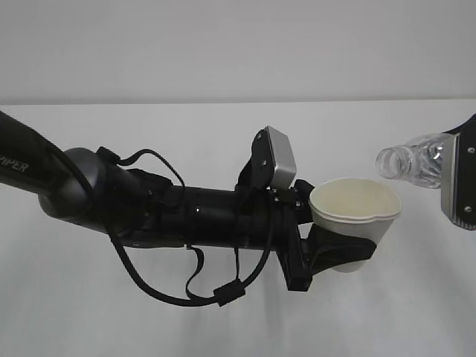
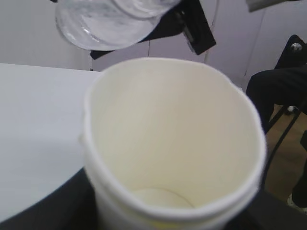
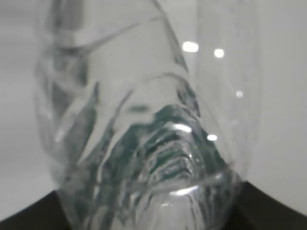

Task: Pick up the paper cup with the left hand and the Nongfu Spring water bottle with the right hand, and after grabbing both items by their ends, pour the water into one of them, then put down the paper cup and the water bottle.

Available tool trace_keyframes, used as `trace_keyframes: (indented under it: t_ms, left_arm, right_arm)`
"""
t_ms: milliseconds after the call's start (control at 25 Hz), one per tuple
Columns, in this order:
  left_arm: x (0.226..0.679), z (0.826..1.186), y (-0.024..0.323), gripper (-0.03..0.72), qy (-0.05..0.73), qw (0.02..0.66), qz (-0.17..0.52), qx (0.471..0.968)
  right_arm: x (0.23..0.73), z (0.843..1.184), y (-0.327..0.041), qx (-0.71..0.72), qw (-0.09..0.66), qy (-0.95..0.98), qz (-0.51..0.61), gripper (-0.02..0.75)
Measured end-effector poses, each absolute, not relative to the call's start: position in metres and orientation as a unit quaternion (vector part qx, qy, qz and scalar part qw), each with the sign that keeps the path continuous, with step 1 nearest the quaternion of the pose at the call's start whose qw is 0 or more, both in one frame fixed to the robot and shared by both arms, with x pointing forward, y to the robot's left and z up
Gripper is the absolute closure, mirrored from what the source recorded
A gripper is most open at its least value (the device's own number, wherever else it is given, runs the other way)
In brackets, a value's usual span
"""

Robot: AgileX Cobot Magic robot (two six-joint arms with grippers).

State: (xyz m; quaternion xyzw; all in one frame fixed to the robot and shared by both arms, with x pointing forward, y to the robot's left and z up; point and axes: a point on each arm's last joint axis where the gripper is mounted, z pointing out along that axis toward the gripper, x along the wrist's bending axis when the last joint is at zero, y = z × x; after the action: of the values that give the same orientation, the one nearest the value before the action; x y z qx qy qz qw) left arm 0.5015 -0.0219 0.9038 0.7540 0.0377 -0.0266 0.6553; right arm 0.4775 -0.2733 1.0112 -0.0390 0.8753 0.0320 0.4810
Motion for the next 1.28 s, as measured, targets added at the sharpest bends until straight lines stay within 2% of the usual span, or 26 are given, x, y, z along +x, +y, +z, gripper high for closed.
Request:
trace_keyframes:
  t_ms: [1280]
  left_arm:
    - [0.4951, 0.9035, -0.0265, 0.26, 0.029, 0.654, -0.035, 0.755]
  right_arm:
    - [0.4792, 1.0137, -0.2767, -0.082, 0.487, 0.87, -0.013, 0.327]
